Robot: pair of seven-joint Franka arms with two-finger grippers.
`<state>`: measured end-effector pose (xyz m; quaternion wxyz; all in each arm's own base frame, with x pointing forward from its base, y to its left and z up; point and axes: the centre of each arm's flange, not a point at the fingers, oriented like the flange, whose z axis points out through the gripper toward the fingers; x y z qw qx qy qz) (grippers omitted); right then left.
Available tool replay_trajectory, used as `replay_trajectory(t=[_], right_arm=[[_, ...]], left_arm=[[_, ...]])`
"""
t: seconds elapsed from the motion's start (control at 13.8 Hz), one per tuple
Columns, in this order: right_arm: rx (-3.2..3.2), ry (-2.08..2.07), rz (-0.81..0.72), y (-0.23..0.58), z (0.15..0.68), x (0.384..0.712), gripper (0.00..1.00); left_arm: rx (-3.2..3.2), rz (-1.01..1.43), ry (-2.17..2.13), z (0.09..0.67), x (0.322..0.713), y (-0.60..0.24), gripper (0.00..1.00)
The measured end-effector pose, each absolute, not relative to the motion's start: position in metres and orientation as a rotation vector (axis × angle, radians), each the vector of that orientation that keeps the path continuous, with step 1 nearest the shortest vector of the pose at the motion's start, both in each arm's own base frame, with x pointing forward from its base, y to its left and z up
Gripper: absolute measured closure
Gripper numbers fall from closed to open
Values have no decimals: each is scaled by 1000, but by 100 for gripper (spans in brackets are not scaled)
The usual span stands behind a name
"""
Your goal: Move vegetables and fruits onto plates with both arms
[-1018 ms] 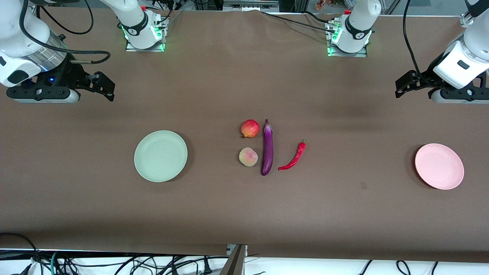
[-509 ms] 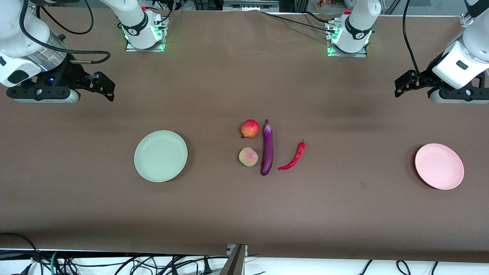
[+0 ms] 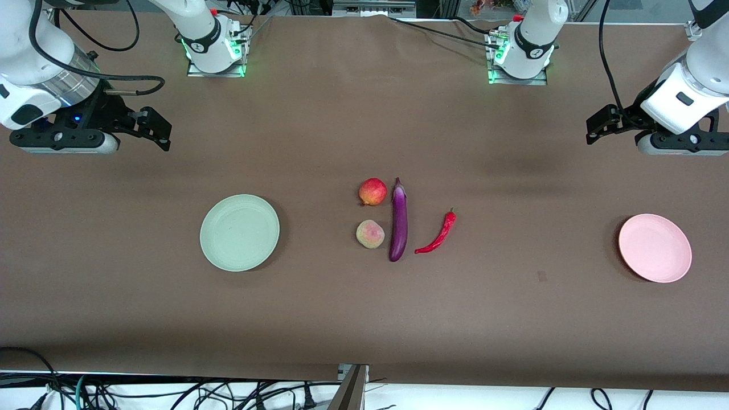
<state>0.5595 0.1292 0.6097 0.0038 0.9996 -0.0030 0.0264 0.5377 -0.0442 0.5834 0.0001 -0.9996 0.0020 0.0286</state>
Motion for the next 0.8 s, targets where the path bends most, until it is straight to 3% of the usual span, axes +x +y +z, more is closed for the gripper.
replay_trajectory(t=[0.51,0.8], right_arm=[[3133,-8,83,130,610,559,0],[3133,-7,83,130,610,559,0]], left_arm=[[-3136,114,43,582,535,-57,0],[-3097,338,145,565,518,-89,0]])
